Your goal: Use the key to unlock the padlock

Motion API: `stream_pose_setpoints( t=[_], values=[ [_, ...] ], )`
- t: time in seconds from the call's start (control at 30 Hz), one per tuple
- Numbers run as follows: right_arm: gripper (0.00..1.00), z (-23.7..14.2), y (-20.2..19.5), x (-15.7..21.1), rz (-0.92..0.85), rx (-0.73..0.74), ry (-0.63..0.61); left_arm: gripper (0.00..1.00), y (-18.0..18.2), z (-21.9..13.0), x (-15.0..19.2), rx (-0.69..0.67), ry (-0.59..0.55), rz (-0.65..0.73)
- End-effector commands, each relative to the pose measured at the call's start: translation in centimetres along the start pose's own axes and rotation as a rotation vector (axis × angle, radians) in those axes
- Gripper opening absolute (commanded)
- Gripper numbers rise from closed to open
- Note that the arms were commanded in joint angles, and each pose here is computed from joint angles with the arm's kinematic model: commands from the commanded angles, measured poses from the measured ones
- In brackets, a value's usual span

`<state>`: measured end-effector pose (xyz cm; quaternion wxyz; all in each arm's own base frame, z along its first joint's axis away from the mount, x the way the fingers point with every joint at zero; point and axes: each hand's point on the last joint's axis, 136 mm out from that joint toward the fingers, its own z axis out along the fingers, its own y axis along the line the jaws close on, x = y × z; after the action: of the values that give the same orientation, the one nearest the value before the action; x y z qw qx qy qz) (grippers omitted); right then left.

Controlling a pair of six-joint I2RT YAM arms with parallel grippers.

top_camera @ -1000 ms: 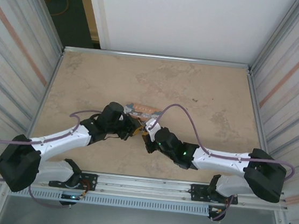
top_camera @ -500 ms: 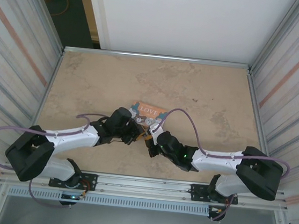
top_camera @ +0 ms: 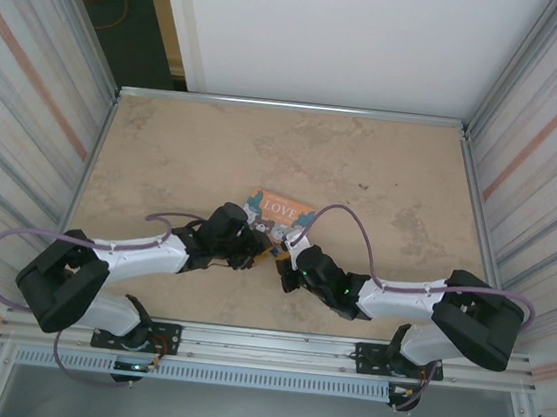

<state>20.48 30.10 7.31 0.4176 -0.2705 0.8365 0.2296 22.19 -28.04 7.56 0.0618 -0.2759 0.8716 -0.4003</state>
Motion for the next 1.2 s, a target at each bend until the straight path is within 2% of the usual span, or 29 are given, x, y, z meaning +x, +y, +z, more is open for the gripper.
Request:
stream_pose_setpoints(
  t=[0.0,0.2,0.33,0.47,0.63,0.93,1.17],
  values=[
    [0.00,0.1,-1.3,0.1,0.045,0.053,-0.013,0.37,0.3,-1.2,-0.4,-0.037,-0.030,0.060],
    [0.00,-0.4,-1.5,0.4,0.078,0.049,-0.010,0.44,-0.2,-4.8,-2.4,-0.074,-0.145,0.161],
    [0.00,-1.1,-1.8,0.3,0.174,0.013,0.004,0.46,-1.7,-8.0,-3.6,-0.097,-0.251,0.308],
    [0.00,-2.2,-2.5,0.2,0.317,-0.059,0.019,0.47,-4.9,-11.8,-4.1,-0.121,-0.390,0.514],
    [0.00,-3.3,-3.4,0.5,0.457,-0.101,0.058,0.48,-7.5,-14.3,-4.1,-0.114,-0.489,0.654],
    [0.00,-3.6,-5.2,2.9,0.691,-0.106,0.149,0.49,-8.3,-15.0,-3.9,-0.118,-0.522,0.719],
    [0.00,-2.9,-5.8,4.4,0.736,-0.076,0.192,0.50,-7.9,-15.7,-4.2,-0.124,-0.545,0.720]
  ],
)
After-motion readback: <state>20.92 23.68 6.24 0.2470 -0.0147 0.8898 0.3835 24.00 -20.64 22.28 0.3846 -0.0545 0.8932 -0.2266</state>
